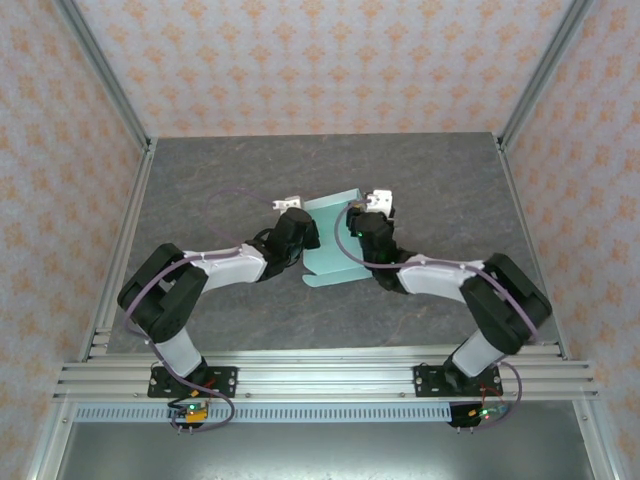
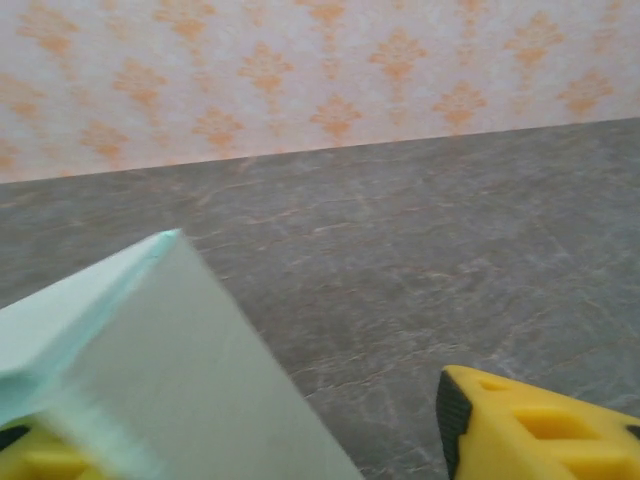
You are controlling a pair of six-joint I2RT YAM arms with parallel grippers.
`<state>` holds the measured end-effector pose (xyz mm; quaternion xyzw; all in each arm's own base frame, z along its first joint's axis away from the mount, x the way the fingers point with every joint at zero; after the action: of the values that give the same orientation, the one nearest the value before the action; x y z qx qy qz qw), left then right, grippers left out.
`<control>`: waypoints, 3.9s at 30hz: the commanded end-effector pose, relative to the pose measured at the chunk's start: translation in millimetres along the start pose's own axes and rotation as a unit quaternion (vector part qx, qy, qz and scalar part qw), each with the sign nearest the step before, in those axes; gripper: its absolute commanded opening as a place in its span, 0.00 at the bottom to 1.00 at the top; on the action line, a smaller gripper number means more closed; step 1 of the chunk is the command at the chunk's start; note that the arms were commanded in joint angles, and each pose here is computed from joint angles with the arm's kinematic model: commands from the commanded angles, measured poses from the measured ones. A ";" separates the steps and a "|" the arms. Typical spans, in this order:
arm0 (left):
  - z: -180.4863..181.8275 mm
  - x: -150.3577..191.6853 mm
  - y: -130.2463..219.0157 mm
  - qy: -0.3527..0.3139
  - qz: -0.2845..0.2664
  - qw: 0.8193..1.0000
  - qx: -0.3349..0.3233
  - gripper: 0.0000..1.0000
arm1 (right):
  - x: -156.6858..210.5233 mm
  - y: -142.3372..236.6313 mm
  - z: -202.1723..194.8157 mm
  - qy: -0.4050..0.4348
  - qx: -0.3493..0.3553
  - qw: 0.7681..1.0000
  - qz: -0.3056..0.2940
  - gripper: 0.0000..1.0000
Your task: Fold the paper box
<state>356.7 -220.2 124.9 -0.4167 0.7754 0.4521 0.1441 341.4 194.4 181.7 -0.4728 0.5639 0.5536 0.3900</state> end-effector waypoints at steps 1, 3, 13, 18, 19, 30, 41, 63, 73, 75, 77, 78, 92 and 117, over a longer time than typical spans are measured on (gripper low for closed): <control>-2.9 -21.0 12.9 -0.004 -0.037 0.999 -0.033 0.00 | -6.2 19.6 2.7 -0.007 -0.100 0.995 -0.013 0.67; -2.3 -24.6 13.6 -0.006 -0.038 0.998 -0.042 0.00 | -4.3 26.6 -7.9 -0.003 -0.126 0.992 -0.006 0.68; -5.1 -26.1 10.3 -0.022 -0.032 0.998 -0.045 0.00 | -17.3 44.7 -34.3 0.103 -0.225 0.969 -0.022 0.75; -4.7 -25.3 11.5 -0.026 -0.026 0.998 -0.049 0.00 | -31.9 28.8 -38.5 0.099 -0.213 0.972 -0.031 0.75; -5.7 -25.6 11.8 -0.027 -0.024 0.998 -0.048 0.00 | -32.8 25.2 -33.9 0.104 -0.224 0.968 -0.031 0.75; -6.7 -27.1 -0.6 -0.012 0.031 0.999 -0.028 0.00 | -56.5 8.7 -36.5 0.060 -0.216 0.972 -0.069 0.84; 14.0 -17.3 -29.5 0.177 0.100 0.979 -0.031 0.00 | -53.4 54.7 -71.3 -0.217 -0.148 0.964 0.036 0.85; 16.7 -28.7 -36.6 0.305 0.015 0.951 -0.044 0.00 | -34.8 59.5 17.1 -0.362 -0.210 0.880 0.225 0.74; 10.8 -31.8 -28.2 0.318 0.005 0.948 -0.025 0.00 | -23.0 45.1 30.4 -0.364 -0.185 0.884 0.229 0.29; 9.4 -34.3 -23.0 0.316 0.001 0.949 -0.020 0.12 | -19.2 44.5 25.7 -0.350 -0.171 0.893 0.226 0.20; 9.5 -37.1 -16.6 0.315 -0.005 0.949 -0.014 0.26 | -19.9 45.5 22.3 -0.320 -0.165 0.906 0.222 0.15; 9.0 -39.0 -12.7 0.313 -0.008 0.950 -0.009 0.34 | -21.3 46.1 19.7 -0.302 -0.163 0.914 0.216 0.13; 2.3 -80.1 77.1 0.084 -0.020 0.996 0.029 0.83 | -51.9 55.1 -22.8 0.022 -0.205 0.972 0.110 0.05; -47.9 -46.8 89.4 -0.149 0.241 0.928 0.242 0.98 | -63.5 111.9 -36.0 0.409 -0.356 0.834 0.097 0.05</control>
<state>327.3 -213.6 229.1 -0.1016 0.9021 0.3370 0.2497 259.9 157.0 258.4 -0.6825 0.5020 0.5164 -0.1243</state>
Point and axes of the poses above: each hand's point on the last joint's axis, 136 mm out from that joint toward the fingers, its own y axis back along the fingers, its own z axis along the line the jaws close on, x = y × z, the point moved 5 cm from there along y, back along the fingers, and after that the axes turned 12 degrees about y, right-handed, at the moved point
